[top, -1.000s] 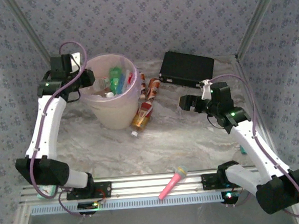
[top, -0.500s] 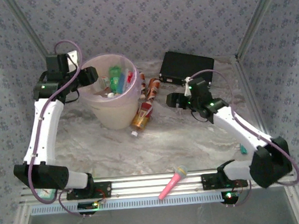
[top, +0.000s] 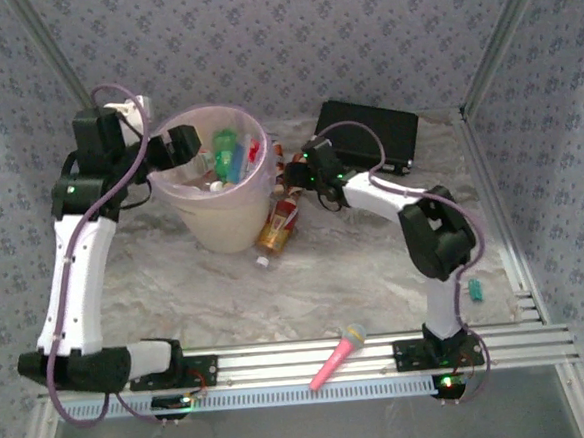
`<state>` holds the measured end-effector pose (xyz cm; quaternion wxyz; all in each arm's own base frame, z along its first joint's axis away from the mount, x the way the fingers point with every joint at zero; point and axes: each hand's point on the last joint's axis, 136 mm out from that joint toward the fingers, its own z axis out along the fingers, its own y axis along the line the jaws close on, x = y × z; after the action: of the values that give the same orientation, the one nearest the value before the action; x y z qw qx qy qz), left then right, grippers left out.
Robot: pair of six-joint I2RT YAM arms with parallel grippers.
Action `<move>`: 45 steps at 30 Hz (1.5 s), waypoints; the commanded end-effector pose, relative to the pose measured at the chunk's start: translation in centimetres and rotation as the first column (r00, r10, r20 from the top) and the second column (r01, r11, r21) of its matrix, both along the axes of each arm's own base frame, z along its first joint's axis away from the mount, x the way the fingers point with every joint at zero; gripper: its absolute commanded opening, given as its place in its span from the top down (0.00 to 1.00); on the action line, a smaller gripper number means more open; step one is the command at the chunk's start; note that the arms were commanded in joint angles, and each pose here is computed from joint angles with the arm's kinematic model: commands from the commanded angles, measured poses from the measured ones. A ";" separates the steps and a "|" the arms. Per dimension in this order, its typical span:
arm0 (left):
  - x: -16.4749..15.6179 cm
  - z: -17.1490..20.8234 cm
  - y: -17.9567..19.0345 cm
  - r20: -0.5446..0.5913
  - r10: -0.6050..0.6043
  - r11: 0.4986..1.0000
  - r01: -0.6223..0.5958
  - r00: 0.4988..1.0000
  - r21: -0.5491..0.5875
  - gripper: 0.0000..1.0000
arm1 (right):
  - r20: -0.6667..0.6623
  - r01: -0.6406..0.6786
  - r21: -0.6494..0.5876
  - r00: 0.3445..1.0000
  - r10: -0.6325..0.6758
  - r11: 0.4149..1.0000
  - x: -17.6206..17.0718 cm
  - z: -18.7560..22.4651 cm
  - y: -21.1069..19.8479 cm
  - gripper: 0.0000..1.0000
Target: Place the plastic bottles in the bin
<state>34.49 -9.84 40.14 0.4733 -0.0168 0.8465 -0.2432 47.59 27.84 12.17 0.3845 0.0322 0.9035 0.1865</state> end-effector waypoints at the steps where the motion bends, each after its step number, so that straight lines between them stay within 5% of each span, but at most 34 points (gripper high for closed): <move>1: -1.8 2.1 -0.3 0.070 -0.014 0.999 0.016 0.997 -0.034 0.09 | -0.033 0.065 -0.048 0.997 -0.067 0.997 1.7 -1.8 0.5 0.14; 14: -2.6 2.7 0.0 0.095 -0.010 1.000 0.012 0.995 -0.021 0.09 | -0.145 0.124 -0.115 0.980 -0.140 0.986 2.6 -7.8 0.6 0.20; 23: -2.1 2.1 -0.2 0.081 -0.006 0.999 0.009 0.997 -0.046 0.09 | -0.171 0.131 -0.127 0.974 -0.152 0.983 1.8 -9.9 -0.1 0.52; 37: -0.2 2.7 -4.0 0.031 -0.132 0.955 0.136 0.991 -0.263 0.04 | -0.070 0.138 -0.081 0.987 -0.143 0.987 -0.3 -2.7 -4.3 0.61; 45: -2.7 4.8 -8.9 0.067 -0.290 0.892 0.295 0.955 -0.342 0.00 | 0.019 -0.146 0.093 0.989 0.145 0.985 -6.0 4.9 -5.9 0.59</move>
<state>33.44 -16.62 41.19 0.4114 -0.0086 0.8157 -0.4065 43.65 21.07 14.34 0.3730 0.0419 0.9083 0.1847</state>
